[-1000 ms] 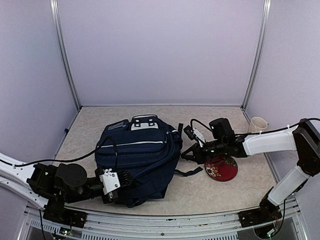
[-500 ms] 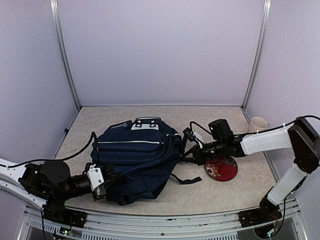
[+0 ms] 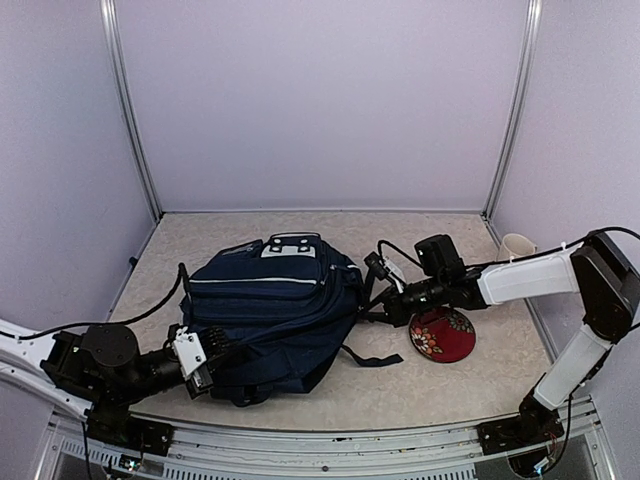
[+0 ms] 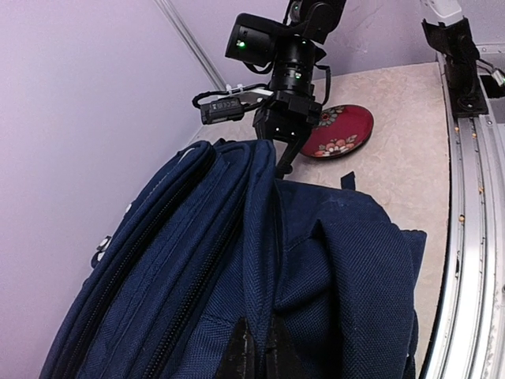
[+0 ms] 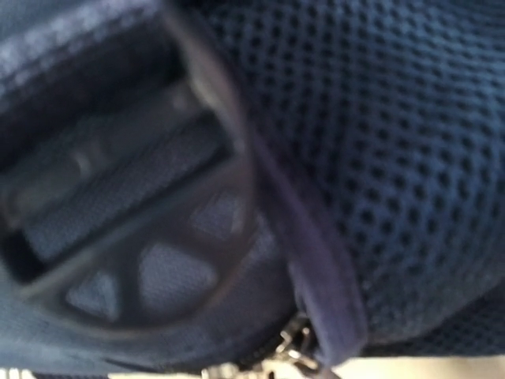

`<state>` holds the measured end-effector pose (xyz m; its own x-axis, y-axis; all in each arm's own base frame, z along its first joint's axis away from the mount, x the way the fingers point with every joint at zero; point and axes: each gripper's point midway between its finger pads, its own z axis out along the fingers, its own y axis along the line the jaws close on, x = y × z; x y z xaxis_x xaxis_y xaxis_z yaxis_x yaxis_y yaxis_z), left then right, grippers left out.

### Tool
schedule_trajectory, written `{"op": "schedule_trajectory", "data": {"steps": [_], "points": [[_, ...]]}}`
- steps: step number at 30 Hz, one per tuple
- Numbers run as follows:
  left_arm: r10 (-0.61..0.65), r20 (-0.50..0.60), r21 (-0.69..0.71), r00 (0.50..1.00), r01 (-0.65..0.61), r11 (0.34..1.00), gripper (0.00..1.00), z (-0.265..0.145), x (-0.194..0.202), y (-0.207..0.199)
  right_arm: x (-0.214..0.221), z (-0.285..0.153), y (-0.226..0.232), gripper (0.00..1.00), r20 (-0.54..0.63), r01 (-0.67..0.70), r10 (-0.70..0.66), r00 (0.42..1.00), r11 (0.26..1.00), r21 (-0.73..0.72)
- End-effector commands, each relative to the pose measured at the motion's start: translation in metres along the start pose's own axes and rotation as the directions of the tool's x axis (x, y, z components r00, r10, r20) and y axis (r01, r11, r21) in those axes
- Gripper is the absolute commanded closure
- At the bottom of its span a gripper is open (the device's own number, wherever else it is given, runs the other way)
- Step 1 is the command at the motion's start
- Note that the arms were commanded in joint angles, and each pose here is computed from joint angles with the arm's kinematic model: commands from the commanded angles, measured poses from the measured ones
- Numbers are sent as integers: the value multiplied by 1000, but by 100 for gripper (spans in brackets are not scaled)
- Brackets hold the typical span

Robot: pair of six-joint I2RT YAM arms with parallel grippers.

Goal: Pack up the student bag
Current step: Zip the student bag into the largest pocket of the bag, then hold the student bag at the center of the board.

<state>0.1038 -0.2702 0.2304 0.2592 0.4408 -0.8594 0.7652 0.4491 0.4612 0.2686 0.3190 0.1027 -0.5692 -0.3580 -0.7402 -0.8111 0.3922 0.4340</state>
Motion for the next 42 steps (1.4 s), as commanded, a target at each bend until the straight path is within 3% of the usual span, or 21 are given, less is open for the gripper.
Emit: {"op": "schedule_trajectory", "data": {"steps": [1,3,6,11,16,20,25,28,32,33,35,36,37,40,42], "points": [[-184,221,-240,958,237,941,100,-1,-61,80,-18,-37,-69,89,48,-89,78,996,955,285],[-203,217,-316,955,265,911,100,11,-59,113,-35,-41,-62,77,64,-78,63,996,961,266],[-204,240,-402,949,289,869,100,27,-67,164,-64,-53,-49,70,103,-63,38,994,966,252],[-234,245,-523,941,332,785,100,63,-86,247,-94,-77,-24,66,190,-59,16,982,973,223],[-212,169,-568,963,271,777,100,108,-79,280,-92,-92,-2,63,208,-72,32,978,980,186],[-205,173,-452,963,263,852,100,122,-79,242,-76,-101,8,61,188,-90,54,981,978,189],[-155,156,-267,976,192,944,100,120,-75,164,-62,-103,11,61,193,-117,80,978,975,187],[-144,107,-38,984,149,988,100,118,-71,87,-64,-103,14,61,189,-121,87,978,978,173],[-109,71,228,991,90,969,100,87,-55,-16,-79,-112,26,60,223,-92,58,973,985,147],[-122,49,281,991,103,954,89,81,-50,-29,-82,-113,28,60,230,-83,48,972,986,143],[-159,0,362,987,148,920,30,72,-44,-47,-83,-113,31,58,227,-65,35,973,990,128],[-169,-23,386,985,164,908,7,69,-43,-53,-83,-111,33,56,220,-57,31,975,992,116],[-174,-31,412,984,171,895,2,65,-47,-57,-83,-108,34,55,212,-52,30,977,994,100],[-165,7,470,986,143,871,1,53,-75,-62,-85,-98,37,54,192,-42,30,981,997,58],[-188,50,383,981,155,911,1,55,-97,-36,-93,-90,41,54,179,-25,18,984,999,36]]}}
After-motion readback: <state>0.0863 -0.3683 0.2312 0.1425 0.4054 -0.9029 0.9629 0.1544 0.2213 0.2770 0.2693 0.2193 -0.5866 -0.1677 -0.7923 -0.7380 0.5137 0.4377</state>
